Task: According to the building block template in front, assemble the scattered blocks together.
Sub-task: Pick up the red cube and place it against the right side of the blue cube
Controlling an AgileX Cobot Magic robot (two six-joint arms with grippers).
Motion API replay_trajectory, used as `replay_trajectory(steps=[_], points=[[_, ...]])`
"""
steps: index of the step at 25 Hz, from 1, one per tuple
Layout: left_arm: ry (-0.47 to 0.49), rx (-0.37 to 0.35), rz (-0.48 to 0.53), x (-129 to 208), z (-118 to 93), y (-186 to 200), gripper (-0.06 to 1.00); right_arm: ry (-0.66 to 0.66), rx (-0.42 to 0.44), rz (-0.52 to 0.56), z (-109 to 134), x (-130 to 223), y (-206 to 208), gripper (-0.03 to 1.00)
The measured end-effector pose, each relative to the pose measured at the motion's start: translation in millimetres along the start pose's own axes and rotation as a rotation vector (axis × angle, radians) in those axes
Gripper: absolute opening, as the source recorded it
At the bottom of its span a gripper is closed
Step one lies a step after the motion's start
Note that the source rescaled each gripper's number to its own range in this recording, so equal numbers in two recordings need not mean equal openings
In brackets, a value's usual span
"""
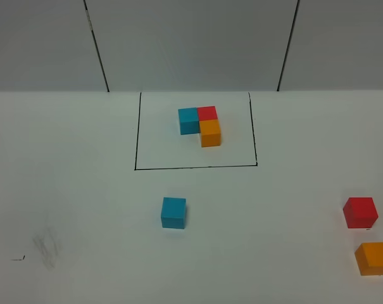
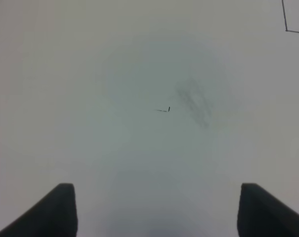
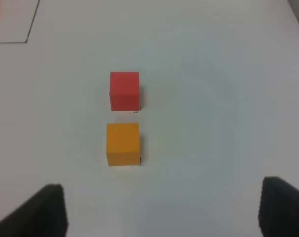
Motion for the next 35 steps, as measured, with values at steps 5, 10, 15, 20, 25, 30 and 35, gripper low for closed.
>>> replay_trajectory(steps=[5,10,15,20,25,30,35], points=[[-0.006,0.0,0.0,0.0,0.0,0.0,0.61,0.0,0.0,0.0,0.0,0.0,0.0,0.62],[0.0,0.0,0.0,0.0,0.0,0.0,0.61,0.0,0.0,0.0,0.0,0.0,0.0,0.62],[0.0,0.0,0.0,0.0,0.0,0.0,0.61,0.0,0.0,0.0,0.0,0.0,0.0,0.62],[0.0,0.0,0.0,0.0,0.0,0.0,0.61,0.0,0.0,0.0,0.0,0.0,0.0,0.62],[0.0,0.0,0.0,0.0,0.0,0.0,0.61,0.0,0.0,0.0,0.0,0.0,0.0,0.62],[0.0,0.0,0.0,0.0,0.0,0.0,0.61,0.0,0.0,0.0,0.0,0.0,0.0,0.62],[0.0,0.0,0.0,0.0,0.0,0.0,0.61,0.0,0.0,0.0,0.0,0.0,0.0,0.62]])
Point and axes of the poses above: a point on each arm's last joint axis where the gripper is mounted, y pointing back along that axis away from the gripper, z along the wrist's bending axis when the last joint is at zero, x = y × z, the point moved 9 cm from there along -y, pointing out along that axis toward the gripper, and after that the axes turned 12 degrees about y, right-handed, at the moved point
